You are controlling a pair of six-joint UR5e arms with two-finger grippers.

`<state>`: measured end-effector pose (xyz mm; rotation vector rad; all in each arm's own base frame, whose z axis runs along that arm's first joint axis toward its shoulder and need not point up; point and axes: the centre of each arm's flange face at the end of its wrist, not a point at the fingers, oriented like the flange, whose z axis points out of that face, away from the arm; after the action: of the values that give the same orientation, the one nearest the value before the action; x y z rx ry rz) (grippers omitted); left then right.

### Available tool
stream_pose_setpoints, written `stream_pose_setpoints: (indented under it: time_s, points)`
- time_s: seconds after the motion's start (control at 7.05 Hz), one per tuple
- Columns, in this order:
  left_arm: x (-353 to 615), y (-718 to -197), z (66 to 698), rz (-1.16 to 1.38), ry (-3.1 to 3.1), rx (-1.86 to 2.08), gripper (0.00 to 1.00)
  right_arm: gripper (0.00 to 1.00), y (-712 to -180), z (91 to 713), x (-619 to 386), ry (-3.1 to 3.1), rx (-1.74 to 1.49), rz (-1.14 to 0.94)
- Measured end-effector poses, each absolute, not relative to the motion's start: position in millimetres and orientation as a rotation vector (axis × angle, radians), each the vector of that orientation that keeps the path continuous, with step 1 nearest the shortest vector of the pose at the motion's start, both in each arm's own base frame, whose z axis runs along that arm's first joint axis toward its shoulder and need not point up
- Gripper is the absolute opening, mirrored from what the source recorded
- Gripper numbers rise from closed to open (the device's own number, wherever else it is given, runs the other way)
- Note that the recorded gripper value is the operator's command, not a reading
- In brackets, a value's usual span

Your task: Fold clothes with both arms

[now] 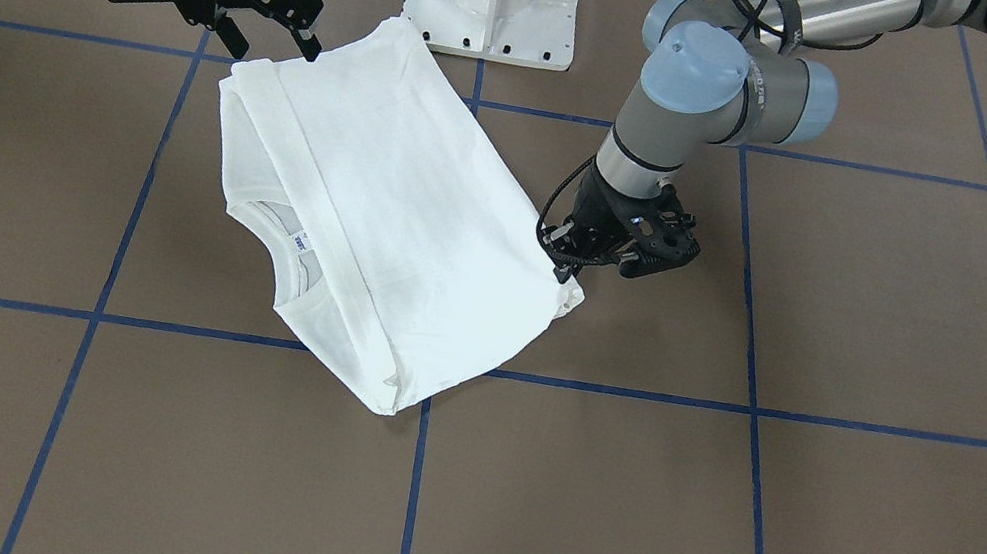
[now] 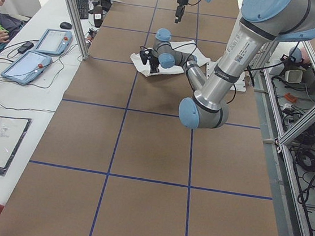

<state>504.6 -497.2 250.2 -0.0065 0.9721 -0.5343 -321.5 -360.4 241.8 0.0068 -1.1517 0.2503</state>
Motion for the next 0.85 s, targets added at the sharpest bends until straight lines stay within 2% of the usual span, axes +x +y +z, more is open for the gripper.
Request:
stream_pose_setpoints:
  time_s: [0.57, 0.71, 0.85]
  points:
    - [513.5, -643.9, 271.2, -0.509, 0.981, 0.225, 0.00, 1.00, -363.9, 245.9, -324.4, -1.140, 0.013, 0.261]
    - [517.7, -665.0, 271.1, -0.511, 0.999, 0.300, 0.00, 1.00, -365.0, 247.8, -326.1, -1.136, 0.011, 0.262]
    - [518.7, -675.3, 267.3, -0.520, 1.014, 0.353, 0.99, 1.00, -366.6, 250.9, -328.6, -1.129, 0.010, 0.265]
